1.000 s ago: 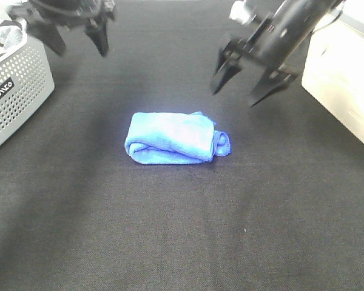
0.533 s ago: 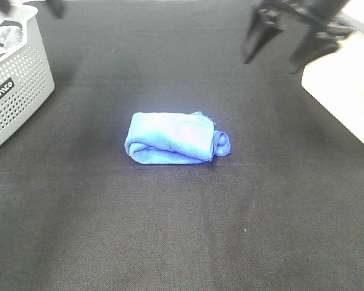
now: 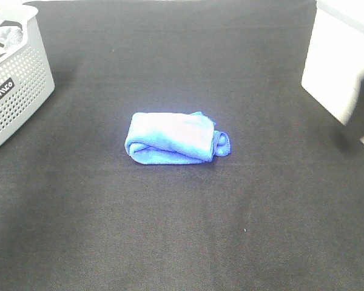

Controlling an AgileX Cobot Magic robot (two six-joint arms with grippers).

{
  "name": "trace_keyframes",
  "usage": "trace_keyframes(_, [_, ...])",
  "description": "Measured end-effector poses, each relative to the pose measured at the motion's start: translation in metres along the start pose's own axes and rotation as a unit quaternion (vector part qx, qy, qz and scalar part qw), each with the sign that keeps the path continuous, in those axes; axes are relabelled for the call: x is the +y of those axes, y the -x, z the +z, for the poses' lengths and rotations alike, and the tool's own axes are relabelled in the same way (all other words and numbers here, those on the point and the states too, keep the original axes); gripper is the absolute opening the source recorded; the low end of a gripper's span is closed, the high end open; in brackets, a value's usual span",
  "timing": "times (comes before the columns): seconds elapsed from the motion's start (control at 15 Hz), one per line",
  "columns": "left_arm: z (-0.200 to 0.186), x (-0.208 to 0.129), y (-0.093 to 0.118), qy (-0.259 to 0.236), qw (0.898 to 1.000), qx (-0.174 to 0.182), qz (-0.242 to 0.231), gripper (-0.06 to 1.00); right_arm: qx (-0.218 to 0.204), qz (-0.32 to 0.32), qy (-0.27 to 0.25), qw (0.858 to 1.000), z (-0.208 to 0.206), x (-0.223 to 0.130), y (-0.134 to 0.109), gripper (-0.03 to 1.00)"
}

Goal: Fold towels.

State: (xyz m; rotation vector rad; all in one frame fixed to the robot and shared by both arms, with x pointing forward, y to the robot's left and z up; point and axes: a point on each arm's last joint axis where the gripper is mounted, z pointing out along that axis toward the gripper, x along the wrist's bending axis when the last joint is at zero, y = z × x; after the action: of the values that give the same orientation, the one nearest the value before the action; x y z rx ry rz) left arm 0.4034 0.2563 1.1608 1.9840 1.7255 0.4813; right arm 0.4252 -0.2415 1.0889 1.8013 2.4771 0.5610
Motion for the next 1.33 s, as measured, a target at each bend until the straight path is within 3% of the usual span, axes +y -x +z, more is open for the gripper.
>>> trace_keyframes(0.2, [-0.022,-0.066,-0.01,0.04,0.999,-0.005,0.01,0.74,-0.018,-0.012,0.036,0.999,-0.008,-0.054,-0.004,0.85])
trace_keyframes(0.4, [-0.027,-0.128,-0.019,0.086,0.995,-0.008,0.041,0.74,-0.032,-0.027,0.106,0.994,-0.018,-0.098,-0.008,0.85])
trace_keyframes(0.6, [-0.014,-0.177,-0.026,0.122,0.991,-0.01,0.051,0.74,-0.067,-0.049,0.192,0.978,-0.026,-0.139,-0.009,0.85])
trace_keyframes(0.93, [0.004,-0.181,-0.025,0.169,0.982,-0.01,0.08,0.74,-0.097,-0.062,0.244,0.963,-0.019,-0.172,-0.006,0.85])
trace_keyframes(1.33, [0.009,-0.182,-0.021,0.166,0.979,-0.026,0.113,0.74,-0.094,-0.053,0.268,0.957,-0.014,-0.169,-0.005,0.85])
